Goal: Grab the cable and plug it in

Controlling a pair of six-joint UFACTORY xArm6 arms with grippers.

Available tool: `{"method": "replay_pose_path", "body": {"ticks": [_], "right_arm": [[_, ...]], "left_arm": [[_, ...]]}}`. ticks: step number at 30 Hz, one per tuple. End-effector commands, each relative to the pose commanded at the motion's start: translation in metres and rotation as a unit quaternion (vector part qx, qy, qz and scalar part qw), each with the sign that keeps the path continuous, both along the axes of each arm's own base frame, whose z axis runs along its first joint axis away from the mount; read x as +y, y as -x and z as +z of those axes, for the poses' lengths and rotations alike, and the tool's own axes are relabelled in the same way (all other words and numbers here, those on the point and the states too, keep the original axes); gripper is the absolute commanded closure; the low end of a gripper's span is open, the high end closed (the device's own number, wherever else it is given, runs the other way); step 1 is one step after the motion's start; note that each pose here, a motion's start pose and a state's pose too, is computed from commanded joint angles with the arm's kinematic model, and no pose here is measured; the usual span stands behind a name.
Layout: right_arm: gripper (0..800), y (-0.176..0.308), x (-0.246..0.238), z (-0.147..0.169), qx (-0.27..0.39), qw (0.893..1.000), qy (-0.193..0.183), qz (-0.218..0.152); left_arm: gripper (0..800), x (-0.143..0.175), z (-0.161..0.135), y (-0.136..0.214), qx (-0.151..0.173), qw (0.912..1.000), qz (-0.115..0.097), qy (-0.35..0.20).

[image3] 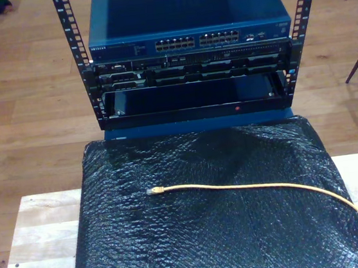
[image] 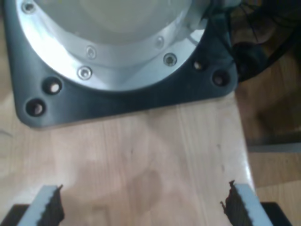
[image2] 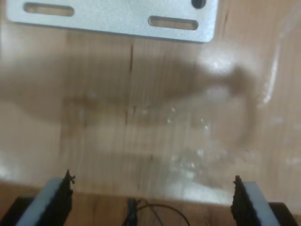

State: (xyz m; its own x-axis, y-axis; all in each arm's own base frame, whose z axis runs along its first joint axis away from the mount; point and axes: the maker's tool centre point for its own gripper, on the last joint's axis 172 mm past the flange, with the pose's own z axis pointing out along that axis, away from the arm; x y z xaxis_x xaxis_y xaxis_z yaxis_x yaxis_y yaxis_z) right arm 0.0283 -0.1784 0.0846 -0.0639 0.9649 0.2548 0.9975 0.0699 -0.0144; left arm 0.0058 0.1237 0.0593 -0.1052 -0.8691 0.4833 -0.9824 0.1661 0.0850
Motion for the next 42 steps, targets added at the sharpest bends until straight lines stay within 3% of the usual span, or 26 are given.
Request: {"method": "replay_pose_path", "body": {"ticks": [6,11,21,24,28,34,38,42], "right_arm": [[0,-0.004,-0.014,0.05,0.007,0.999,-0.01,-0.036],[0,-0.009,-0.024,0.08,0.019,0.996,-0.008,-0.087],[0,-0.071,-0.03,0.138,-0.02,0.984,-0.034,-0.174],[0,-0.098,-0.032,0.154,-0.014,0.98,-0.049,-0.191],[0,-0.123,-0.03,0.173,0.002,0.973,-0.077,-0.219],[0,-0.158,-0.014,0.204,-0.008,0.958,-0.146,-0.245],[6,-0.175,-0.003,0.217,-0.019,0.949,-0.178,-0.259],[6,-0.187,0.006,0.225,-0.018,0.948,-0.185,-0.259]], "left_arm": [[0,0.005,0.017,-0.001,0.004,0.9999,0.004,0.01],[0,0.023,0.043,-0.007,0.003,0.9999,0.009,0.006],[0,0.022,0.08,-0.043,-0.032,0.998,0.044,0.032],[0,0.018,0.093,-0.06,-0.032,0.9976,0.045,0.041],[0,0.013,0.11,-0.078,-0.005,0.9978,0.051,0.042],[0,0.003,0.122,-0.108,0.026,0.9977,0.055,0.028],[0,0.002,0.128,-0.125,0.026,0.9974,0.064,0.021],[0,-0.009,0.136,-0.143,0.015,0.9971,0.067,0.032]]}}
